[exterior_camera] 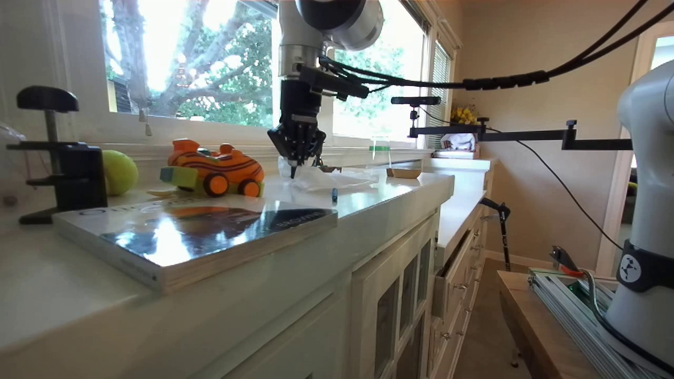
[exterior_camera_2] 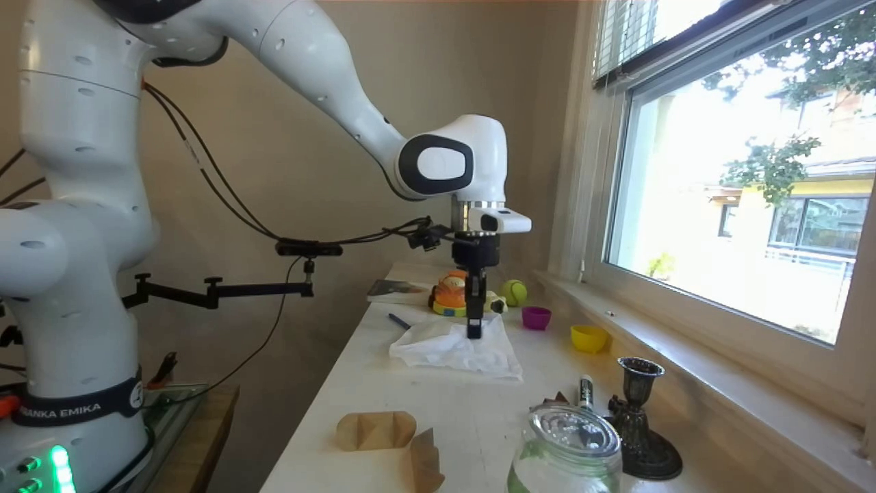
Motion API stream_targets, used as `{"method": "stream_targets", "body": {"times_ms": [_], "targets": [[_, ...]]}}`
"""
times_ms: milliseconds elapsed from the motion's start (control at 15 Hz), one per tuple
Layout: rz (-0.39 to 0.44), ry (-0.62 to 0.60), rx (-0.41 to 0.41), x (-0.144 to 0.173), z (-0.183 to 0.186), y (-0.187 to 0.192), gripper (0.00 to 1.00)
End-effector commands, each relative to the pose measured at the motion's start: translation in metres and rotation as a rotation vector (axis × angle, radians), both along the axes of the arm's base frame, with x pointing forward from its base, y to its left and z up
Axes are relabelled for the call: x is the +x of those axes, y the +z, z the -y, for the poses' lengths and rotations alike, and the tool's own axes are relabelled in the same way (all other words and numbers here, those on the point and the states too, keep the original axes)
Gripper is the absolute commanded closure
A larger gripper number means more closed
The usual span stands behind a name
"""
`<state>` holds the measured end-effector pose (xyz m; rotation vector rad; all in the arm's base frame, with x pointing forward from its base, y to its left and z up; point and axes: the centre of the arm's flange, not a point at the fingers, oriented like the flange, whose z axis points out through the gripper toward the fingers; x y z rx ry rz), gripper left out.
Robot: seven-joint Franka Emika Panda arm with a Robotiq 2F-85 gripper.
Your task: Use the paper towel to wipe the surface
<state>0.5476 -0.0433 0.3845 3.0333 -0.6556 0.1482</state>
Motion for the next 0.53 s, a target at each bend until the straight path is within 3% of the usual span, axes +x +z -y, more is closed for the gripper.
{"method": "stream_targets", "body": {"times_ms": [0, 200, 467], "targets": [[-0.031, -0.039, -0.045, -0.014, 0.029, 0.011, 0.98], [-0.011, -0.119, -0.039, -0.01, 0.062, 0.001, 0.98], [0.055, -0.157, -0.008, -0.002, 0.066, -0.002, 0.98]]}}
